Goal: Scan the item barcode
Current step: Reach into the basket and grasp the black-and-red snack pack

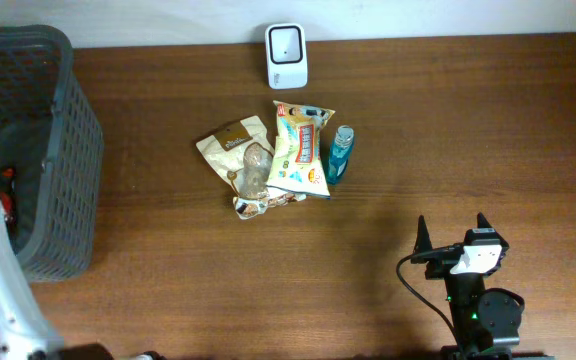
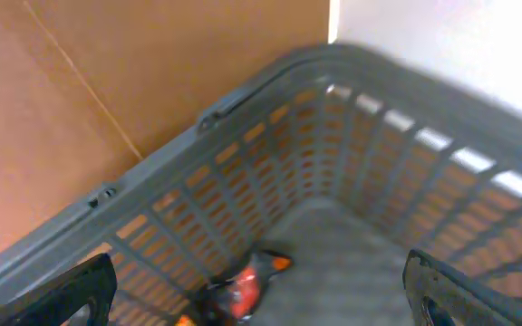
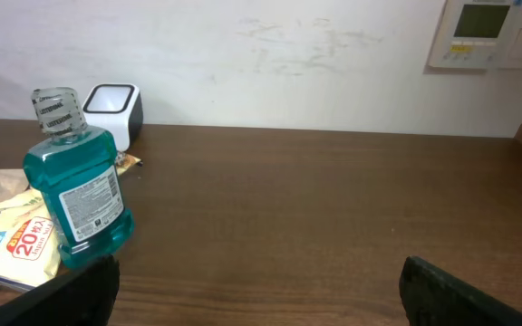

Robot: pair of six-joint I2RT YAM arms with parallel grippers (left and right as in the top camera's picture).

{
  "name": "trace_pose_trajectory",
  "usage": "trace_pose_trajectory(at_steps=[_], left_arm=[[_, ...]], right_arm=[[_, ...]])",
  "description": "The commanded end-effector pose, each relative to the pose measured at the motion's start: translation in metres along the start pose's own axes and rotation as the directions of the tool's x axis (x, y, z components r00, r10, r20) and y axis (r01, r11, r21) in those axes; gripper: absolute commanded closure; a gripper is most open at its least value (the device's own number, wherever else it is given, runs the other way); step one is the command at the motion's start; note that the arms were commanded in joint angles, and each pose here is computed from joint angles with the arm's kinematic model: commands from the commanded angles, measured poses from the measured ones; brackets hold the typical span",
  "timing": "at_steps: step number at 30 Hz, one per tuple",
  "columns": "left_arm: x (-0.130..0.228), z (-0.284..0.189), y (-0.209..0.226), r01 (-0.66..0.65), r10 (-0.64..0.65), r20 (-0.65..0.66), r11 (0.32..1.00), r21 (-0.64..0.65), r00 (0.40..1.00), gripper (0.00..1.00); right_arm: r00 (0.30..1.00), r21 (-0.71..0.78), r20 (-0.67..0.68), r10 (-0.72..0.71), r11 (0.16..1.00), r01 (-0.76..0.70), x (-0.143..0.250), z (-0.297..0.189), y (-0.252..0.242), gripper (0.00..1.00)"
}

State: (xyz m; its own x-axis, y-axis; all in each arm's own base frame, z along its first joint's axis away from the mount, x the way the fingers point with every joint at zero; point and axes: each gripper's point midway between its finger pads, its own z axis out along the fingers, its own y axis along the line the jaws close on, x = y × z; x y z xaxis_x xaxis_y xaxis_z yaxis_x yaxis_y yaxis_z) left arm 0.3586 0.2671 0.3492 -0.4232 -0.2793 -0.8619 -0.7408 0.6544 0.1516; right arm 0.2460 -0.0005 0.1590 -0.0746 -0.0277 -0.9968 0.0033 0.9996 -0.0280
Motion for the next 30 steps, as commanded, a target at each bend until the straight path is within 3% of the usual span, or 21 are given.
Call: trace_pose_trajectory(at_steps=[1, 4, 9, 10, 11, 17, 21, 30], left_arm=[[0.035, 0.047, -0.001, -0.323, 0.320, -0.136, 0.946, 0.001, 0.937, 0.01], [0.065, 0.072, -0.010, -0.480, 0.482, -0.223, 0.875, 0.066, 0.847, 0.01], [0.094, 0.101, -0.019, -0.546, 0.555, -0.285, 0.829, 0.118, 0.781, 0.01], [0.107, 0.112, -0.025, -0.628, 0.649, -0.292, 0.759, 0.172, 0.703, 0.01], [0.115, 0.119, -0.028, -0.661, 0.687, -0.298, 0.723, 0.199, 0.662, 0.01], [0.160, 0.150, -0.032, -0.679, 0.717, -0.386, 0.688, 0.255, 0.581, 0.03], [0.186, 0.168, -0.024, -0.726, 0.738, -0.458, 0.641, 0.249, 0.495, 0.07], [0.212, 0.190, -0.033, -0.708, 0.747, -0.458, 0.640, 0.298, 0.482, 0.08]], right_arm=[[1.000, 0.008, -0.005, -0.001, 1.000, 0.001, 0.004, 0.000, -0.002, 0.01], [1.000, 0.008, -0.005, -0.001, 1.000, 0.001, 0.004, 0.000, -0.002, 0.02], [1.000, 0.008, -0.005, -0.001, 1.000, 0.001, 0.004, 0.000, -0.002, 0.02], [1.000, 0.008, -0.005, -0.001, 1.000, 0.001, 0.004, 0.000, -0.002, 0.02], [1.000, 0.008, -0.005, -0.001, 1.000, 0.001, 0.004, 0.000, -0.002, 0.02], [1.000, 0.008, -0.005, -0.001, 1.000, 0.001, 0.004, 0.000, -0.002, 0.02], [1.000, 0.008, -0.005, -0.001, 1.000, 0.001, 0.004, 0.000, -0.002, 0.02], [1.000, 0.008, -0.005, -0.001, 1.000, 0.001, 0.004, 0.000, -0.002, 0.02]])
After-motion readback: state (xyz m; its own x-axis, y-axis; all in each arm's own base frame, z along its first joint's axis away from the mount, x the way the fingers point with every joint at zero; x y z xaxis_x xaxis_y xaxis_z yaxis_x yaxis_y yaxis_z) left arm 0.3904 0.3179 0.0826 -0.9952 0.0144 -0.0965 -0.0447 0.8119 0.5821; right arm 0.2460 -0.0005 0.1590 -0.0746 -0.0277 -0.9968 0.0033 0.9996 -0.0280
